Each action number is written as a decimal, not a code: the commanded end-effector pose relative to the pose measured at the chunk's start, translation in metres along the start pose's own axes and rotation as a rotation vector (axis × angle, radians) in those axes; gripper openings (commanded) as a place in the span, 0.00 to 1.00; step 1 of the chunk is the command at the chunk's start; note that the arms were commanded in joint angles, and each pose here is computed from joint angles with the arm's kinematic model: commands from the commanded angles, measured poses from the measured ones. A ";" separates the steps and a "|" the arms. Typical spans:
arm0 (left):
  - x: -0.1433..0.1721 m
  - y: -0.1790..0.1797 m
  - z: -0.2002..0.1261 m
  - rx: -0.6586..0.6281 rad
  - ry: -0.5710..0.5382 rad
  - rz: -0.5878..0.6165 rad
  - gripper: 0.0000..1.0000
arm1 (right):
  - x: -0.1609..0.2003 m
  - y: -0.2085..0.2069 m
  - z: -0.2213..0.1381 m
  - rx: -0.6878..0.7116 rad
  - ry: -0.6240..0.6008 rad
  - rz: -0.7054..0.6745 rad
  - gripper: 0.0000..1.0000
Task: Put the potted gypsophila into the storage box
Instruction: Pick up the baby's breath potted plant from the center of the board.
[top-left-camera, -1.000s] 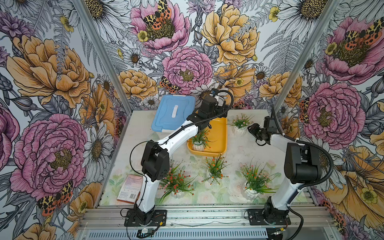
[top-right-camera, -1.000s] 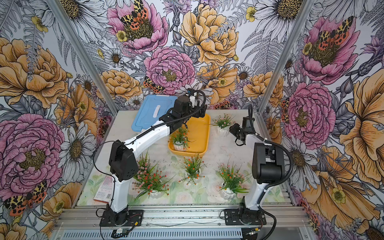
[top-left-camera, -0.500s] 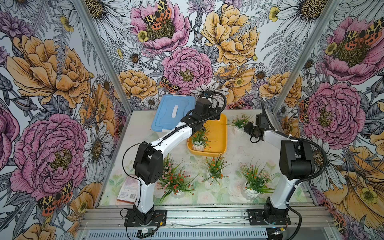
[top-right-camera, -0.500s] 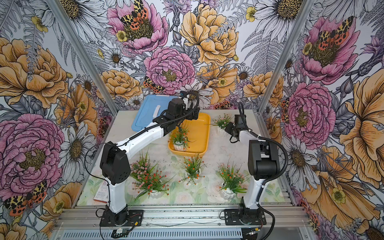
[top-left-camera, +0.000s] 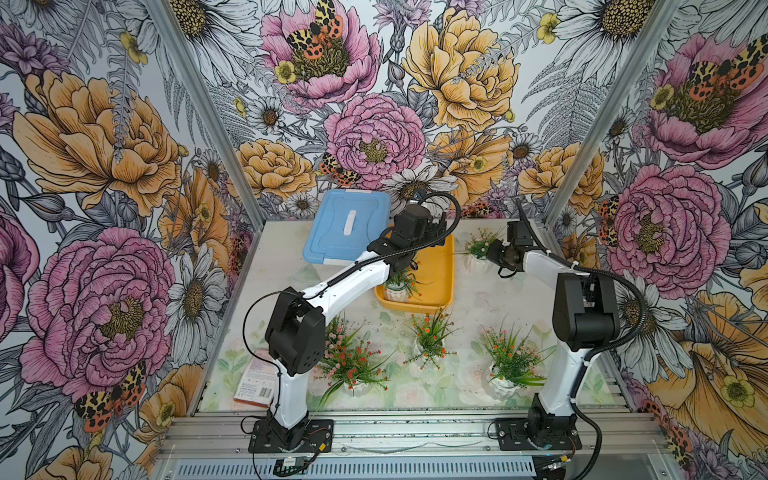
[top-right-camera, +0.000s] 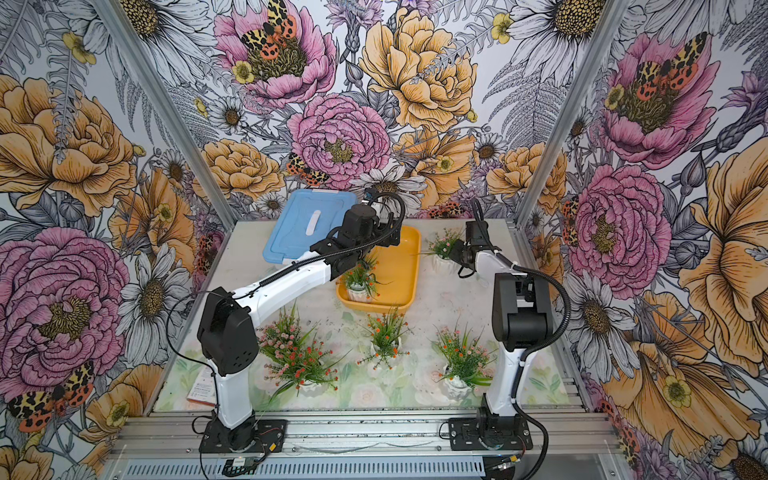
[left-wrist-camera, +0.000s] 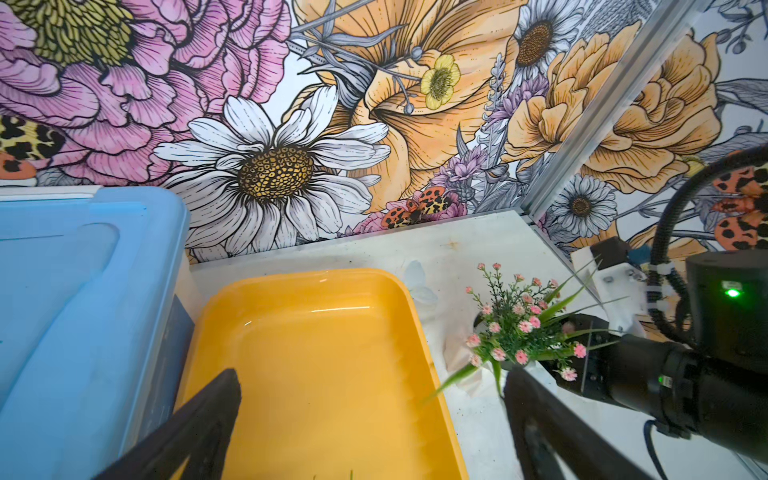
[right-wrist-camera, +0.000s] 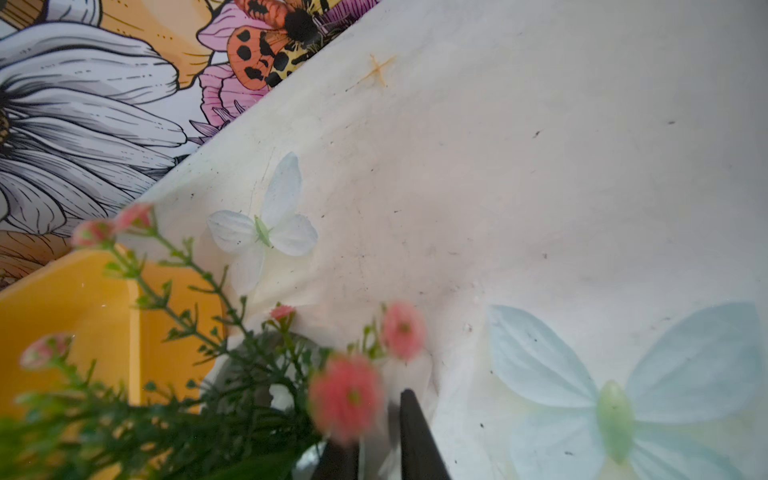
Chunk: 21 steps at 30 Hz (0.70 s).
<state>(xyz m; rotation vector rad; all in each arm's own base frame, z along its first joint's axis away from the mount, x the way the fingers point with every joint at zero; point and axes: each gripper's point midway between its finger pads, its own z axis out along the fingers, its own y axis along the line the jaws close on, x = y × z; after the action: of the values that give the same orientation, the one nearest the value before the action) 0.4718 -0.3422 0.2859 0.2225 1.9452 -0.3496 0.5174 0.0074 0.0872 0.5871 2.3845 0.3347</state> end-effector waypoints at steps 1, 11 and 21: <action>-0.022 0.014 -0.022 -0.056 -0.047 -0.029 0.99 | 0.017 -0.016 0.005 0.074 0.079 -0.010 0.11; -0.004 0.001 -0.031 -0.093 -0.030 -0.053 0.99 | -0.002 -0.008 -0.014 0.058 0.026 -0.077 0.00; -0.001 -0.020 -0.032 -0.038 -0.018 -0.053 0.99 | -0.027 0.007 -0.083 0.011 -0.103 -0.114 0.00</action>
<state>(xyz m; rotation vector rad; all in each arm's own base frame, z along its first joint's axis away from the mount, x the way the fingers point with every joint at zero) 0.4354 -0.3553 0.3005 0.1445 1.9383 -0.3652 0.4835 -0.0055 0.1182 0.5061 2.4310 0.2478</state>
